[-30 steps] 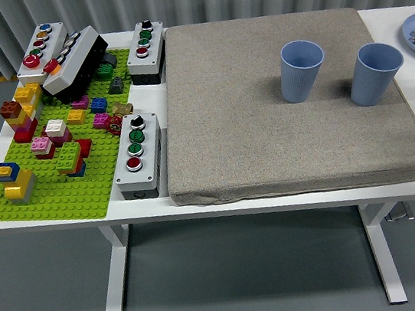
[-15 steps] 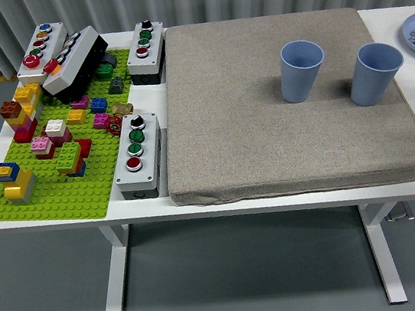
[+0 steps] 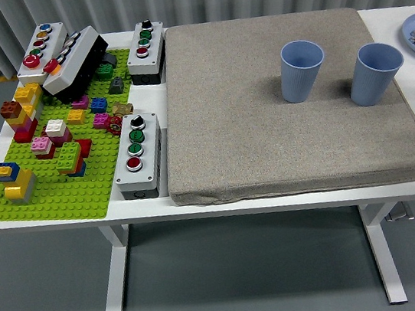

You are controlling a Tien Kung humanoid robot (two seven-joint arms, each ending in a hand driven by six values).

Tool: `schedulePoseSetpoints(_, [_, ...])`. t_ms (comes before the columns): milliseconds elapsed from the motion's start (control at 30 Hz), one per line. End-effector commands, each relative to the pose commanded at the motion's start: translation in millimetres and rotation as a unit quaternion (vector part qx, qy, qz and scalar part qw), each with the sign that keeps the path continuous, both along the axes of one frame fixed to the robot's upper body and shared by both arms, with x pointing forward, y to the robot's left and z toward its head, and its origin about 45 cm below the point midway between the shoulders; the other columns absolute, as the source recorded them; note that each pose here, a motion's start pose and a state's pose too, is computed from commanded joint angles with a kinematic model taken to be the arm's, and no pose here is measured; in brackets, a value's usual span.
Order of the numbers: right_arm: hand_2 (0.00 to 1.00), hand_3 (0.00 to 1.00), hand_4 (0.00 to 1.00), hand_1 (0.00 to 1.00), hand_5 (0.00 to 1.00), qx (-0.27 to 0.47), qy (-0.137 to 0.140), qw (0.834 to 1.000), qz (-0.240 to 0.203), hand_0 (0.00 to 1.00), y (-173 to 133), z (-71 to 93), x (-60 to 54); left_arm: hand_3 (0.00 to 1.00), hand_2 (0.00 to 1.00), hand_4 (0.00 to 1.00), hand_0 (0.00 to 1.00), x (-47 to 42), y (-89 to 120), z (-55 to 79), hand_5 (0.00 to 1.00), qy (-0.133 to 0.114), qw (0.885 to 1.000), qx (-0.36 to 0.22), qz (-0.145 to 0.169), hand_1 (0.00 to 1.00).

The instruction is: Pick cup pour cup place

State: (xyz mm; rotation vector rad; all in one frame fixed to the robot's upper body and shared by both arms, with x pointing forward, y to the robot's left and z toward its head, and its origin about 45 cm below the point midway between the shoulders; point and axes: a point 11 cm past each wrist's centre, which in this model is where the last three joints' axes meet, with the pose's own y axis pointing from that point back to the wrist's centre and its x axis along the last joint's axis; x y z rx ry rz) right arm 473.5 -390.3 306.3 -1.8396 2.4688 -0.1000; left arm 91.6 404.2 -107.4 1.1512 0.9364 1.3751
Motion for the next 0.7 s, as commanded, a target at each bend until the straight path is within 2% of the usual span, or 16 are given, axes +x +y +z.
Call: schedulePoseSetpoints(700, [0.785, 0.813, 0.812, 0.802, 0.998, 0.000, 0.002, 1.000, 0.003, 0.863, 2.2, -2.4, 0.1, 0.796, 0.889, 0.664, 0.883, -0.7, -0.5, -0.3, 0.998, 0.000, 1.000, -0.001, 0.001, 0.845])
